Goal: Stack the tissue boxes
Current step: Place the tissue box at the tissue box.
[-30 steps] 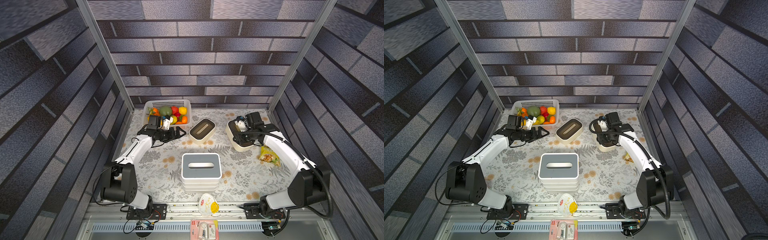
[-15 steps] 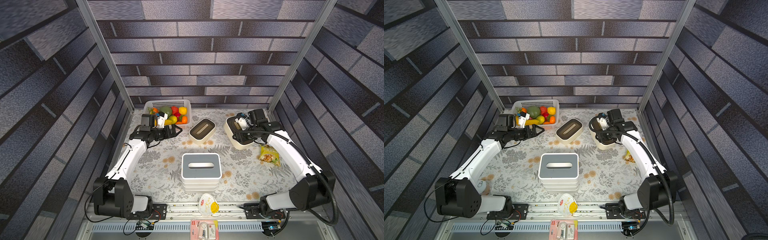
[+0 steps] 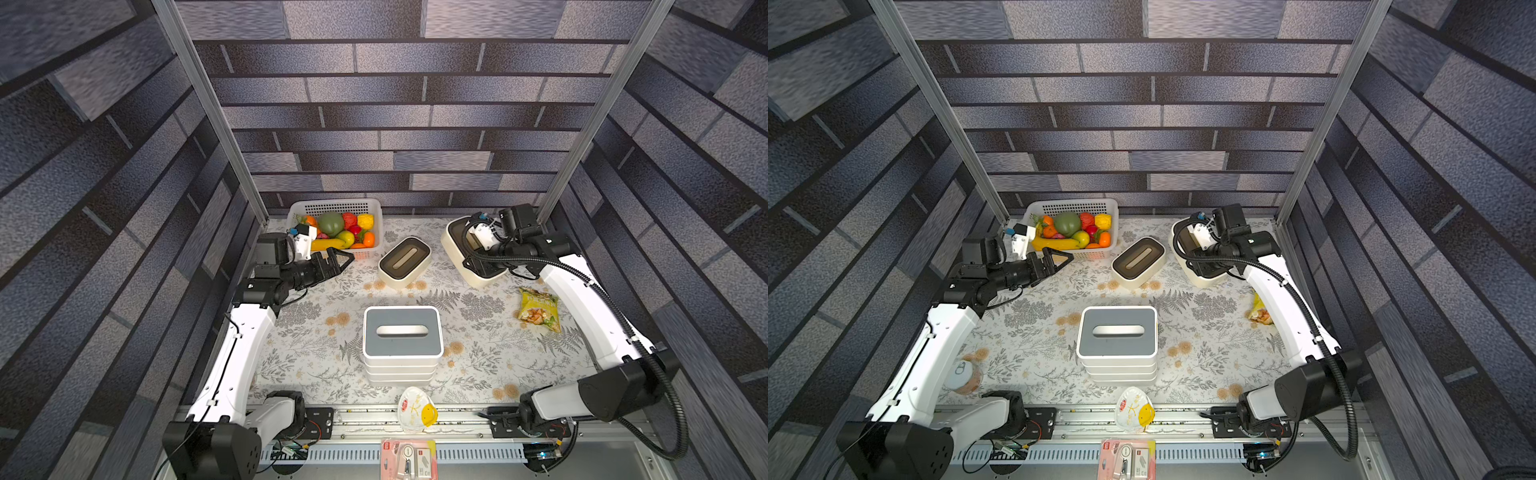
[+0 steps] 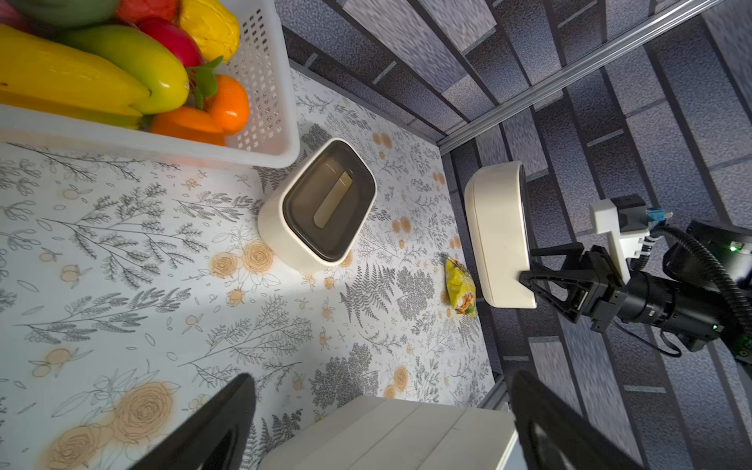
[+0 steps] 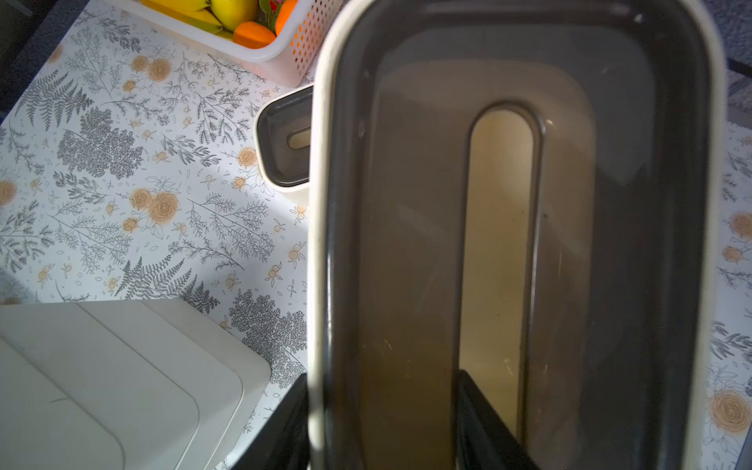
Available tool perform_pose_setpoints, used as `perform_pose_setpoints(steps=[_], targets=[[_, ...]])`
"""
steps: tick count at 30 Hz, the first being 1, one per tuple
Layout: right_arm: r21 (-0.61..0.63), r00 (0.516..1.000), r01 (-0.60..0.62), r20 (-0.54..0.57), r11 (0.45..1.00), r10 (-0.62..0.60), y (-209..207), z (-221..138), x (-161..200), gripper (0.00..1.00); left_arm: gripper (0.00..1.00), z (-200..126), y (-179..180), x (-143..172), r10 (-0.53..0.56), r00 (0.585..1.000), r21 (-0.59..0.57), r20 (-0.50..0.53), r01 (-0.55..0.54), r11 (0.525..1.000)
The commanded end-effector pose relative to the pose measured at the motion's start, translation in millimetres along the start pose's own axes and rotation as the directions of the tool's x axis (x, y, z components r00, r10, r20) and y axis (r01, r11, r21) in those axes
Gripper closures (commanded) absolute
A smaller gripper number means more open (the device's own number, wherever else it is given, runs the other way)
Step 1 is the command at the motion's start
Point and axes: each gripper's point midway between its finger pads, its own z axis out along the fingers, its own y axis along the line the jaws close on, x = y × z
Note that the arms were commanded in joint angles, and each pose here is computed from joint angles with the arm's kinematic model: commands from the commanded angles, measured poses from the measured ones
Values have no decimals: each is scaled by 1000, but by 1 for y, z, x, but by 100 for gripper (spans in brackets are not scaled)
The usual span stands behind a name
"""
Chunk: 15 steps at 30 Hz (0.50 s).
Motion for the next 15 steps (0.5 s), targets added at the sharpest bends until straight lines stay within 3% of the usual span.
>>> perform_pose_setpoints(steps=[1,6,15], targets=[[-6,998,58,17,998,-58,9,-10,-11,55,0,-4,-5,24,-118,991,45,-70,121,992],[-42,997,74,39,996,-73,19,-20,-19,55,0,-14,-16,37,-137,987,87,-87,144,986],[-93,995,94,-14,991,-95,35,-26,-15,54,0,-24,-28,45,-47,997,142,-53,54,988]])
